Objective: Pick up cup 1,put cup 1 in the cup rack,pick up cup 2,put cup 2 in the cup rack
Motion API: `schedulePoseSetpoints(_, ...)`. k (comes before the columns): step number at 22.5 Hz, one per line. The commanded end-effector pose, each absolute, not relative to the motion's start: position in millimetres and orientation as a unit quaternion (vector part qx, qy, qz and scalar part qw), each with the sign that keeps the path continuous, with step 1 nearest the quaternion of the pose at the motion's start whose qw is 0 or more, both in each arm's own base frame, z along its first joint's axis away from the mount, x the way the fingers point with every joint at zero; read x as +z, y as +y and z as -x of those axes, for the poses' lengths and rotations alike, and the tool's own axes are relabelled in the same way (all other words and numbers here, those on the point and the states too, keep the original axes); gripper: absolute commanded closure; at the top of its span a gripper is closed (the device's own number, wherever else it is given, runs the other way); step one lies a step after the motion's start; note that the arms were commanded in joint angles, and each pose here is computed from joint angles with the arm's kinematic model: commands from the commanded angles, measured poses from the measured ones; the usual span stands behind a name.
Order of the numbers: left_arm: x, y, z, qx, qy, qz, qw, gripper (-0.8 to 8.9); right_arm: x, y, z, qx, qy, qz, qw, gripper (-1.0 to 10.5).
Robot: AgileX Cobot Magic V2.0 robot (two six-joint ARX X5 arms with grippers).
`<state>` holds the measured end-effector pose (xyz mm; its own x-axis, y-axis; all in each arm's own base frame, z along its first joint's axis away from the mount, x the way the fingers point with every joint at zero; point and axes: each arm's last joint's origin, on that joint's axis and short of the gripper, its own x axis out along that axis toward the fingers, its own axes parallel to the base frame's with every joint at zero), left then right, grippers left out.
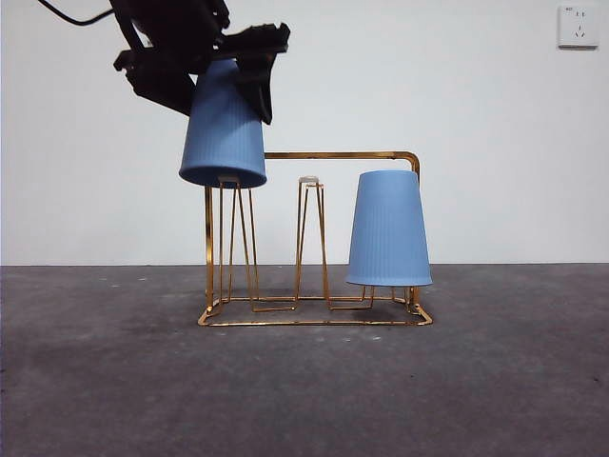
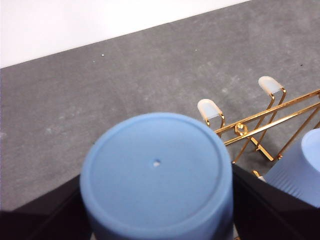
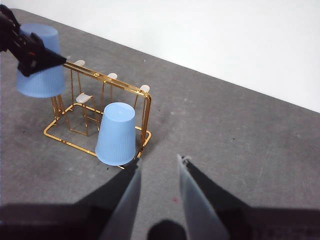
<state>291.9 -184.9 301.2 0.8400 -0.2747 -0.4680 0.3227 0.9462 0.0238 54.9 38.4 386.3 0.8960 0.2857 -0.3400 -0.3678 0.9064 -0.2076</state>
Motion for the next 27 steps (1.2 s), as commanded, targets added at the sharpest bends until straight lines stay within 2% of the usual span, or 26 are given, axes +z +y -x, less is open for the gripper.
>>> schedulePoseSetpoints(1,293.2,-186.5,-296.2,-0.153,0.241,-0.044,0.957,8.20,388.5,37.8,-54.3,0.168,0.149,0.125,0.966,8.2)
schedulePoseSetpoints(17,250.2,-196.2,-309.9,-0.137,0.319,-0.044,0.937,8.20,388.5,37.8,-54.4,0.168,0.148,0.126,0.966,8.2)
schedulePoseSetpoints(27,262.3,-194.3,-299.7,-0.136,0.317,-0.045,0.938,8.20,388.5,37.8,-54.3,0.170,0.147,0.133,0.965,8.2)
